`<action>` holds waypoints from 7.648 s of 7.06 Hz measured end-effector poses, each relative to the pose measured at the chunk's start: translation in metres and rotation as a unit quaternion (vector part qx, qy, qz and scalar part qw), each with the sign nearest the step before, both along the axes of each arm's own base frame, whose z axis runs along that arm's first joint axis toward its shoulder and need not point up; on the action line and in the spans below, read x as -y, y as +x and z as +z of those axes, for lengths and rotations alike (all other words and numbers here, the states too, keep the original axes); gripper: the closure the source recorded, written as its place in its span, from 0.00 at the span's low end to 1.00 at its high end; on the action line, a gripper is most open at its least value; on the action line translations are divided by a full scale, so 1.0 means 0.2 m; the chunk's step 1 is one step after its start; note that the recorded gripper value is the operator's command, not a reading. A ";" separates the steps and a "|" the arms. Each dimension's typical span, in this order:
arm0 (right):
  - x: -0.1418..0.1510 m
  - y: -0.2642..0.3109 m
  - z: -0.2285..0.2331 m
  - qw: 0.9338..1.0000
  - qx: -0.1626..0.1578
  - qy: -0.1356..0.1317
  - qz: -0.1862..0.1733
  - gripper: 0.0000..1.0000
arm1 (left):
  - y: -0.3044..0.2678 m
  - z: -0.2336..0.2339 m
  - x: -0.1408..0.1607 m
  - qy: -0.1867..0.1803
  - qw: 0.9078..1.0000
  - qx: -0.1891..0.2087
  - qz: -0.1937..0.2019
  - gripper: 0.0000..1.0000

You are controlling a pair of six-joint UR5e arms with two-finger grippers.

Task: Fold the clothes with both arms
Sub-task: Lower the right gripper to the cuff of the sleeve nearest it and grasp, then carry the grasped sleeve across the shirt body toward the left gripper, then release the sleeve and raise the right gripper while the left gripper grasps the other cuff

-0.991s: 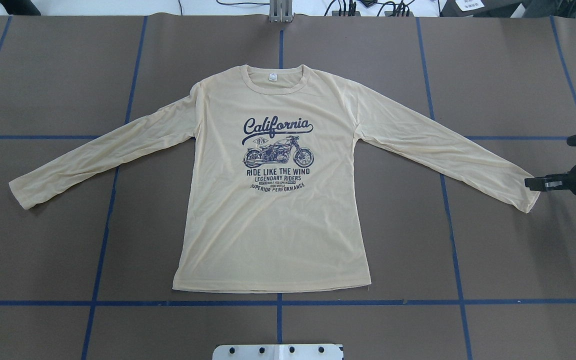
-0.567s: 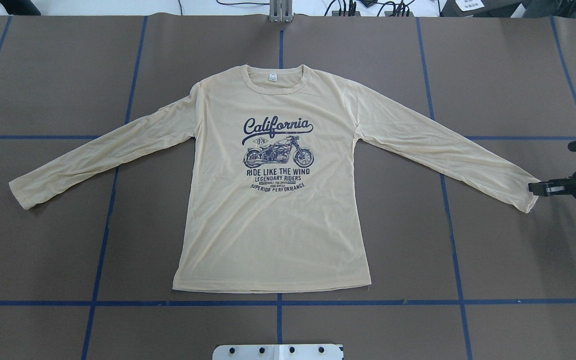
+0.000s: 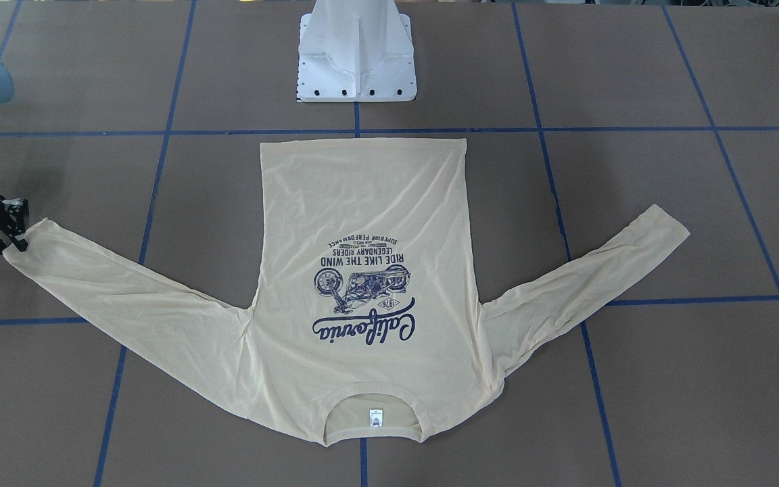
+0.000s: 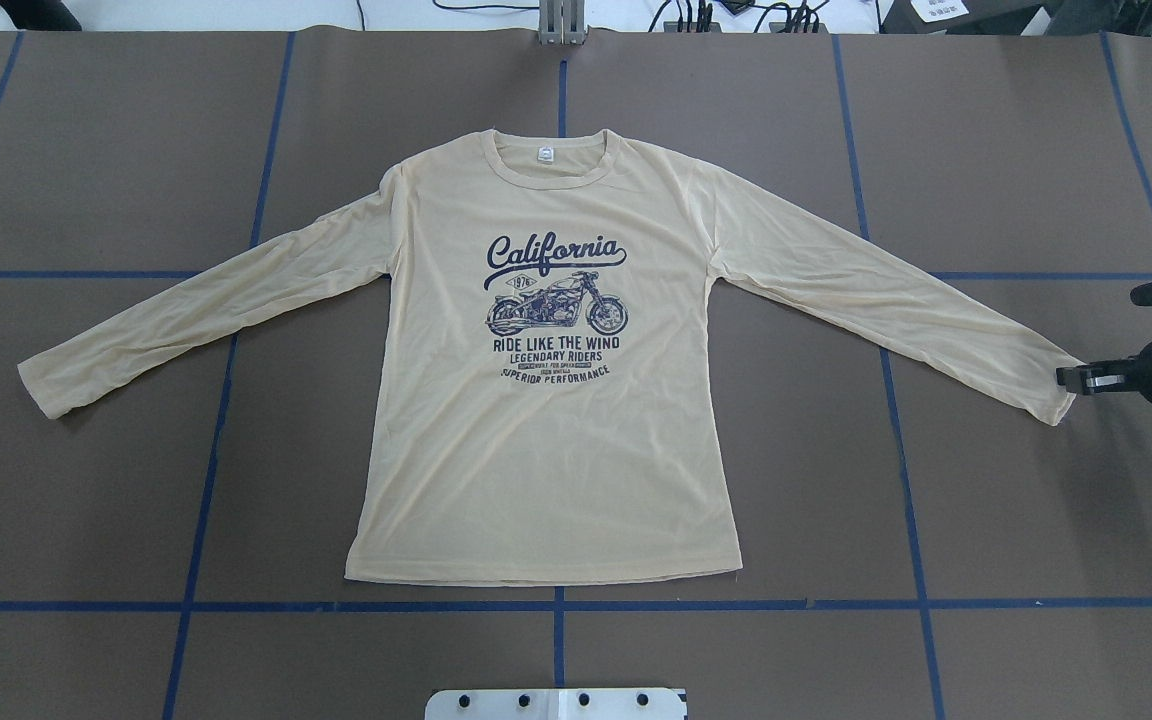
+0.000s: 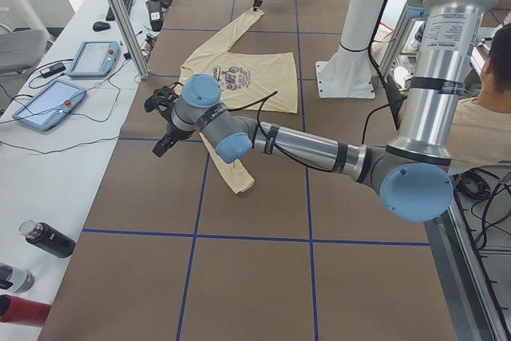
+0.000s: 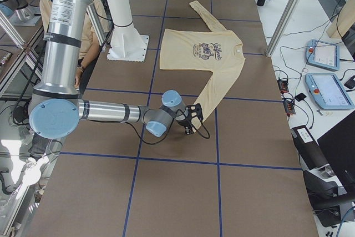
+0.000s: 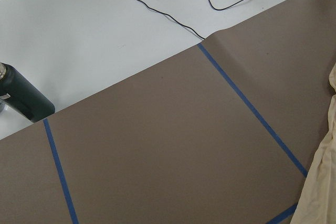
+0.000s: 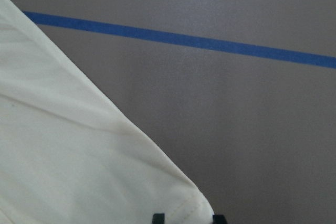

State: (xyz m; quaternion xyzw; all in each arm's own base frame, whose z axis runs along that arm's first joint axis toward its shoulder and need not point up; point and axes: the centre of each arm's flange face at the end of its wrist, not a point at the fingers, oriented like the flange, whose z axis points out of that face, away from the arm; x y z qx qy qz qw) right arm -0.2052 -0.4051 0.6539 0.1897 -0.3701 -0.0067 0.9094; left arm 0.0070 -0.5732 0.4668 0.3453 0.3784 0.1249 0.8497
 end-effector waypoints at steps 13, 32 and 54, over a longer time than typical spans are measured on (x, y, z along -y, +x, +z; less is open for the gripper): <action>0.67 -1.39 -2.44 0.994 0.059 -0.023 0.092 1.00 | 0.00 0.02 -0.01 -0.003 1.000 -0.001 0.000 0.00; 0.77 -0.91 -2.69 0.992 0.034 -0.100 0.065 0.00 | 0.56 0.49 -0.55 -0.049 0.998 -0.046 -0.008 0.01; 0.56 0.18 -1.87 0.998 -0.002 -0.051 -0.029 0.00 | 1.06 0.90 -0.80 -0.171 0.981 -0.076 -0.056 1.00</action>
